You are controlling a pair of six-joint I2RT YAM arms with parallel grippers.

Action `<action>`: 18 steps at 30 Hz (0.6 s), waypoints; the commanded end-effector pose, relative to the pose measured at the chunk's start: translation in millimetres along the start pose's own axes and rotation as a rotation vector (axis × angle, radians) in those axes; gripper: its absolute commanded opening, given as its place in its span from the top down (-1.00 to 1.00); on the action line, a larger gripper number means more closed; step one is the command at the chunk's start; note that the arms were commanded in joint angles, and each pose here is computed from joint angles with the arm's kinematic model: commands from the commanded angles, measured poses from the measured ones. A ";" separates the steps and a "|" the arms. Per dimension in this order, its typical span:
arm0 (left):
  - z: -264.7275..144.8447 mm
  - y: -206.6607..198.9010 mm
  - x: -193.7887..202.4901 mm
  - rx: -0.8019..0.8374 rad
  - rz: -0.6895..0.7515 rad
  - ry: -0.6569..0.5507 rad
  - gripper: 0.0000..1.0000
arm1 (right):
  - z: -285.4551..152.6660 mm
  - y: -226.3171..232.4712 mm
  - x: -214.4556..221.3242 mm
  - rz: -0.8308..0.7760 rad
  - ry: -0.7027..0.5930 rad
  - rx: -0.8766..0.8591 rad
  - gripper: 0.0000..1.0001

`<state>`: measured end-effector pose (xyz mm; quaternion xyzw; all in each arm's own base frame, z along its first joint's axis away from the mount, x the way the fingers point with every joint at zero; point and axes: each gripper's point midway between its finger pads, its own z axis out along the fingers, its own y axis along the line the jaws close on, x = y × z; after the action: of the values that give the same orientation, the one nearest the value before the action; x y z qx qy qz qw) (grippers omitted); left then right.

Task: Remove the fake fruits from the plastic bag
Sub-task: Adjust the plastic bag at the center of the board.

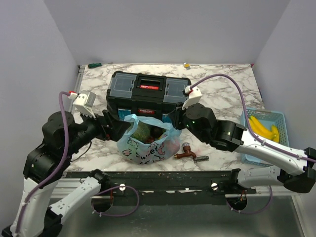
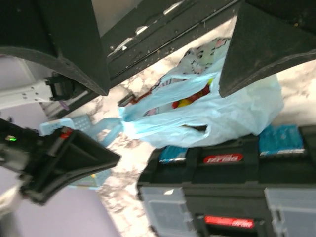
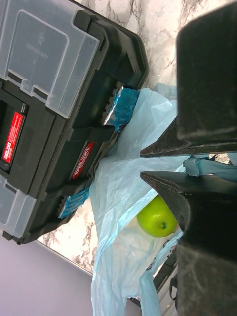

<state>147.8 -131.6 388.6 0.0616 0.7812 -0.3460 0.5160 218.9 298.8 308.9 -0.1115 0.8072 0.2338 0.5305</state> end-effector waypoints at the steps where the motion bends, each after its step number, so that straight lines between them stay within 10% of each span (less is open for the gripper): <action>1: 4.9 51.4 17.4 -0.338 -0.052 0.038 -0.94 | 1.9 8.4 -2.4 0.005 -0.014 -0.034 0.60; 18: 54.8 47.6 27.2 -0.652 0.084 0.049 -0.81 | -5.3 -7.8 5.9 0.022 -0.010 0.012 0.61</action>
<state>199.3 -154.5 314.5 -0.0505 0.8770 -0.0584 0.4742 217.7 298.2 301.9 -0.1076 0.8077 0.2378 0.5287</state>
